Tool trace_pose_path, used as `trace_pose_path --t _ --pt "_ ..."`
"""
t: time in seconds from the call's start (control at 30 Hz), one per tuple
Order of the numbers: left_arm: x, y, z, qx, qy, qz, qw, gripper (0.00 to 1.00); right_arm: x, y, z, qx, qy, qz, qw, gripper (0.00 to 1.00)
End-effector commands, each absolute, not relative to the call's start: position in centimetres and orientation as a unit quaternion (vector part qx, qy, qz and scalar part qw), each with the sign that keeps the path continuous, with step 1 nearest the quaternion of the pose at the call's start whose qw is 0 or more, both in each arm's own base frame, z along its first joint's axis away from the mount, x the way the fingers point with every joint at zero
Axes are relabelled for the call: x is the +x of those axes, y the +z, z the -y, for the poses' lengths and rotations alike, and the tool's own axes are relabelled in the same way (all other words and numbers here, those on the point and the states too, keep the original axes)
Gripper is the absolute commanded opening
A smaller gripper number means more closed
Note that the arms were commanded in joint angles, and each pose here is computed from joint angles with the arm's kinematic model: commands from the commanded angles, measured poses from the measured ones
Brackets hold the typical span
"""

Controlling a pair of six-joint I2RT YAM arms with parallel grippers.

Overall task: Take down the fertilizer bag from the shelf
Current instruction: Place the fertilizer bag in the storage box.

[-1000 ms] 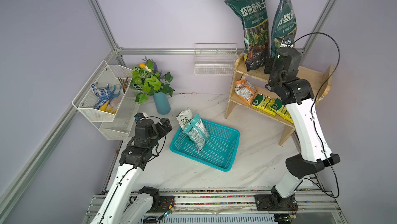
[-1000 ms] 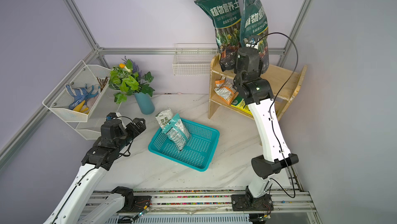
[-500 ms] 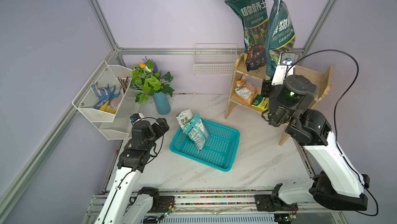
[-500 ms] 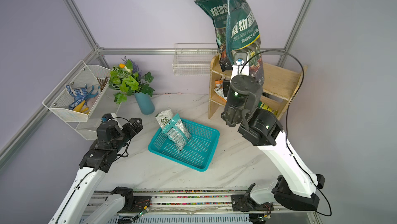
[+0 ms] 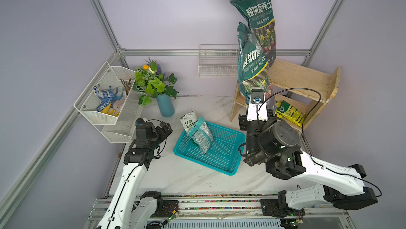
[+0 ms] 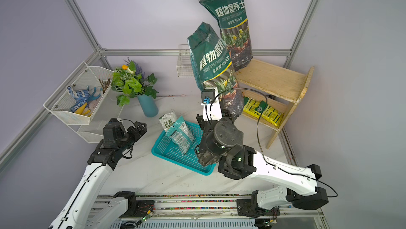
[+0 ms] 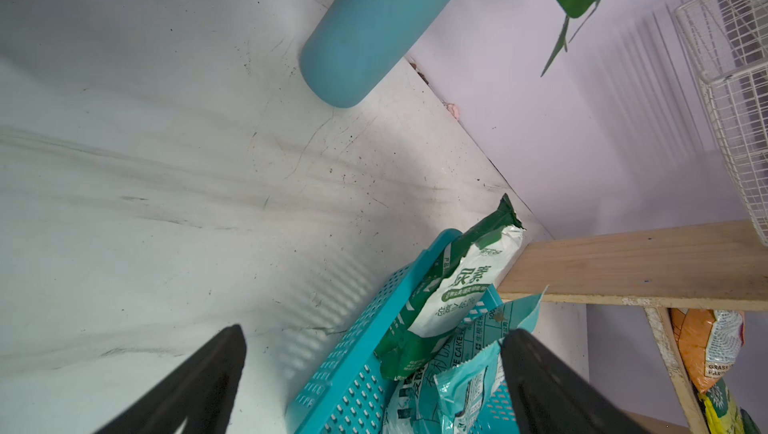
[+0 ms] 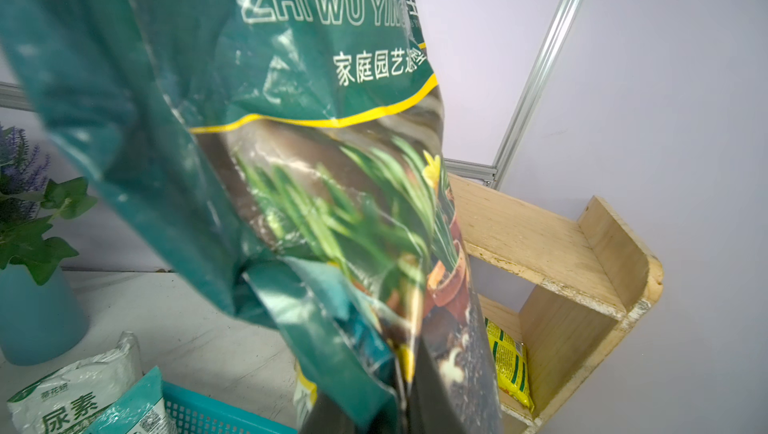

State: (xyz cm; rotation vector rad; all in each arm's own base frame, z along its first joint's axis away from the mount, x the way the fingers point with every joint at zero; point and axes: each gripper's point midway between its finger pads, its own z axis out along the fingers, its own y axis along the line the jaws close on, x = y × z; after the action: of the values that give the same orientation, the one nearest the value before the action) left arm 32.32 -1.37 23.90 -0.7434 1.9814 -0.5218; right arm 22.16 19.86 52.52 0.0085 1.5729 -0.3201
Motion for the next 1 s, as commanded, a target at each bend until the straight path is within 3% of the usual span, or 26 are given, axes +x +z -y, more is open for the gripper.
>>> trace_pose_path --t 0.0,0.17,0.33,0.97 --pt "32.0 22.1 1.5 -0.306 -0.222 -0.811 0.446 1.00 21.3 53.5 -19.8 0.041 -0.076 -0.700 0.709 0.00" --pt "31.8 22.3 1.3 -0.309 -0.225 -0.807 0.450 1.00 21.4 50.4 -23.0 0.009 -0.055 -0.701 0.711 0.00" --pt "31.6 22.5 1.1 -0.309 -0.224 -0.805 0.455 1.00 23.8 46.3 -25.5 -0.029 0.029 -0.732 0.681 0.00" --pt "31.6 22.7 1.2 -0.309 -0.231 -0.803 0.454 1.00 26.6 35.3 -29.8 0.011 0.047 -0.730 0.682 0.00"
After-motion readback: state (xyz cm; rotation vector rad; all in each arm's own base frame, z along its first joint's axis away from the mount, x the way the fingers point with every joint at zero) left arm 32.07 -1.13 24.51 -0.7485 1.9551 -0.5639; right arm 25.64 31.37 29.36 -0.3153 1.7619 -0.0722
